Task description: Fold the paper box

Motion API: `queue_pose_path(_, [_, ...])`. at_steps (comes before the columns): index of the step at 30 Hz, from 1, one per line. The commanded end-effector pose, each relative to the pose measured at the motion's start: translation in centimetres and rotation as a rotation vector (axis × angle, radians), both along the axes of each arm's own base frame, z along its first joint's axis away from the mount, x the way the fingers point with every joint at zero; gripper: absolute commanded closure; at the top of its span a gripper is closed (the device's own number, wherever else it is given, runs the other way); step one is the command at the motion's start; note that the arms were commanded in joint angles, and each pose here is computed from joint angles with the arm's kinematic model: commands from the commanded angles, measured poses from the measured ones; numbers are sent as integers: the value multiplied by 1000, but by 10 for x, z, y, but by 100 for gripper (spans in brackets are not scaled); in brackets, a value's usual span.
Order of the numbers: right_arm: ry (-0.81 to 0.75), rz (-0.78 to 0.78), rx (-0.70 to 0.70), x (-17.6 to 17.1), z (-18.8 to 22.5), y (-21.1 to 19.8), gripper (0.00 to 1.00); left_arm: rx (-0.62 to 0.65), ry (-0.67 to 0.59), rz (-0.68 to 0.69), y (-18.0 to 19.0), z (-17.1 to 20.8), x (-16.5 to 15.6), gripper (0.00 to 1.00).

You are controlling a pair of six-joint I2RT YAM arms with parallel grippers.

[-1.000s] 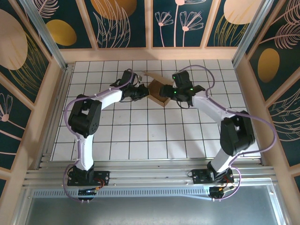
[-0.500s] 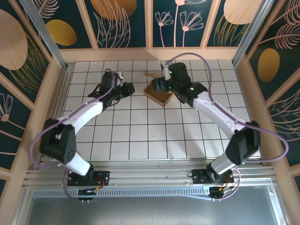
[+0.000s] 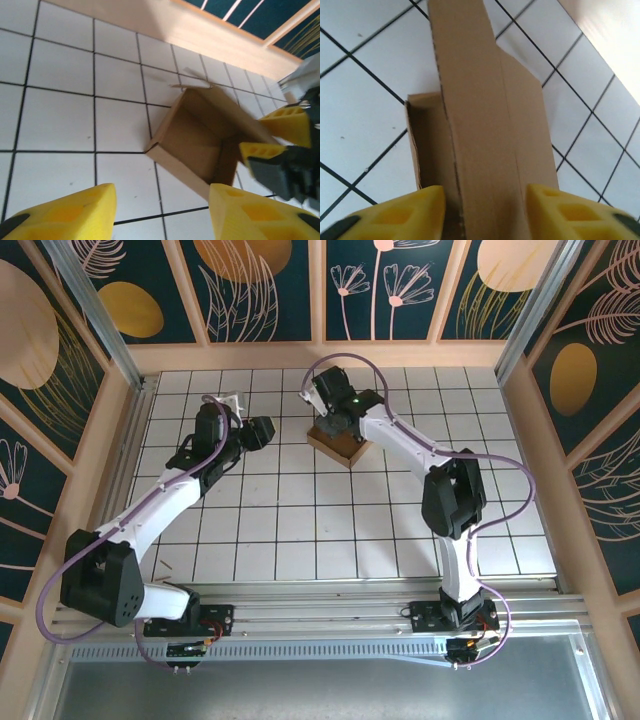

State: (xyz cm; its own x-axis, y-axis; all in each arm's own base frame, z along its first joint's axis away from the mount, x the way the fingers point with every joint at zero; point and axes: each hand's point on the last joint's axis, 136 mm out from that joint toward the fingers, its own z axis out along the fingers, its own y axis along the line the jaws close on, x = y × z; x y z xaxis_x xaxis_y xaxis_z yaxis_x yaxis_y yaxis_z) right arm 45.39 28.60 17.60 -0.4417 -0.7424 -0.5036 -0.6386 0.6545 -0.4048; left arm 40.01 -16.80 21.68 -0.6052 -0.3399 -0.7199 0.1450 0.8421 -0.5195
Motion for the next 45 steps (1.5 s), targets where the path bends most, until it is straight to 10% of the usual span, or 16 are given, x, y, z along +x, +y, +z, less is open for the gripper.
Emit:
queue_pose_path(1, [-48,28,-99,8,18,-14,63,43,13,31,13,-12,1,46])
queue_pose_path(9, [-16,158,-139,-6,19,-17,90,77,47,53,26,-20,5,44])
queue_pose_path(31, [-11,460,-62,-46,48,13,98,-75,171,-36,3,-46,21,51])
queue_pose_path(45, [14,499,-61,-55,38,20,99,-215,288,-109,-19,-84,107,89])
